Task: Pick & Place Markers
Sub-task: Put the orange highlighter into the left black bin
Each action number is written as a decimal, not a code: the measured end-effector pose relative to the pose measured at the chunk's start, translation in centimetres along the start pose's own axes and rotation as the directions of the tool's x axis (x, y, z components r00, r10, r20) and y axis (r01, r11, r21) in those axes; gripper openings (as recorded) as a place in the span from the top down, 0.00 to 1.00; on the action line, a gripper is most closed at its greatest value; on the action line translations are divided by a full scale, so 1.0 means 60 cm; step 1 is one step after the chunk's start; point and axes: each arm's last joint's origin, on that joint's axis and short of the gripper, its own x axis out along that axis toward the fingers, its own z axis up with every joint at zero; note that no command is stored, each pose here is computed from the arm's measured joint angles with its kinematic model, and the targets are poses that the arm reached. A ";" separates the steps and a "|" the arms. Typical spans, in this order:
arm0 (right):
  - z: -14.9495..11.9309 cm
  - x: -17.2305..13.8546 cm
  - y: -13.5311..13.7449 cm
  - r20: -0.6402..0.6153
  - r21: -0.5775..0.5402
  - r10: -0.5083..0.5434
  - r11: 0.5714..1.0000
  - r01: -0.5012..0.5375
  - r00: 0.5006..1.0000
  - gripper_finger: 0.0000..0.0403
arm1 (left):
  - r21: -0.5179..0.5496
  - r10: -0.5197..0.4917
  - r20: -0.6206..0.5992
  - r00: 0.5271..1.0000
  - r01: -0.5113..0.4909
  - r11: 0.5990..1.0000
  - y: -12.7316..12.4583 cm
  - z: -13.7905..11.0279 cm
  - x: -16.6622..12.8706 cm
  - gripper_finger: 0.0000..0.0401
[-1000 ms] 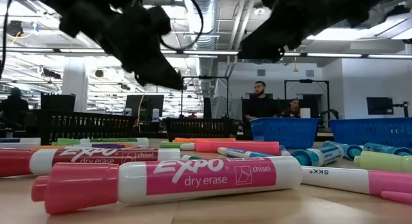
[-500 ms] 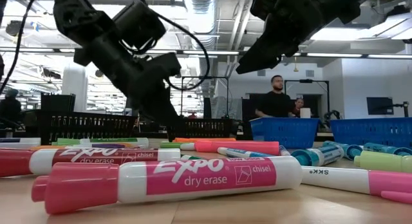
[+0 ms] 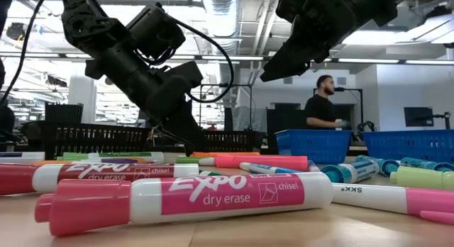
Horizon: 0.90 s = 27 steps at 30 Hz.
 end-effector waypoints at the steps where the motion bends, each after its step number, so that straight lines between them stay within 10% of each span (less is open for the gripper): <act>1: 0.000 0.000 0.000 0.000 0.000 0.000 1.000 0.000 1.000 0.48 | 0.000 0.000 0.000 1.000 0.000 1.000 0.000 0.000 0.000 0.72; 27: -0.001 0.000 0.000 -0.002 -0.014 0.000 1.000 0.000 1.000 0.48 | 0.034 -0.001 0.037 0.999 0.000 0.999 0.007 -0.011 -0.001 0.72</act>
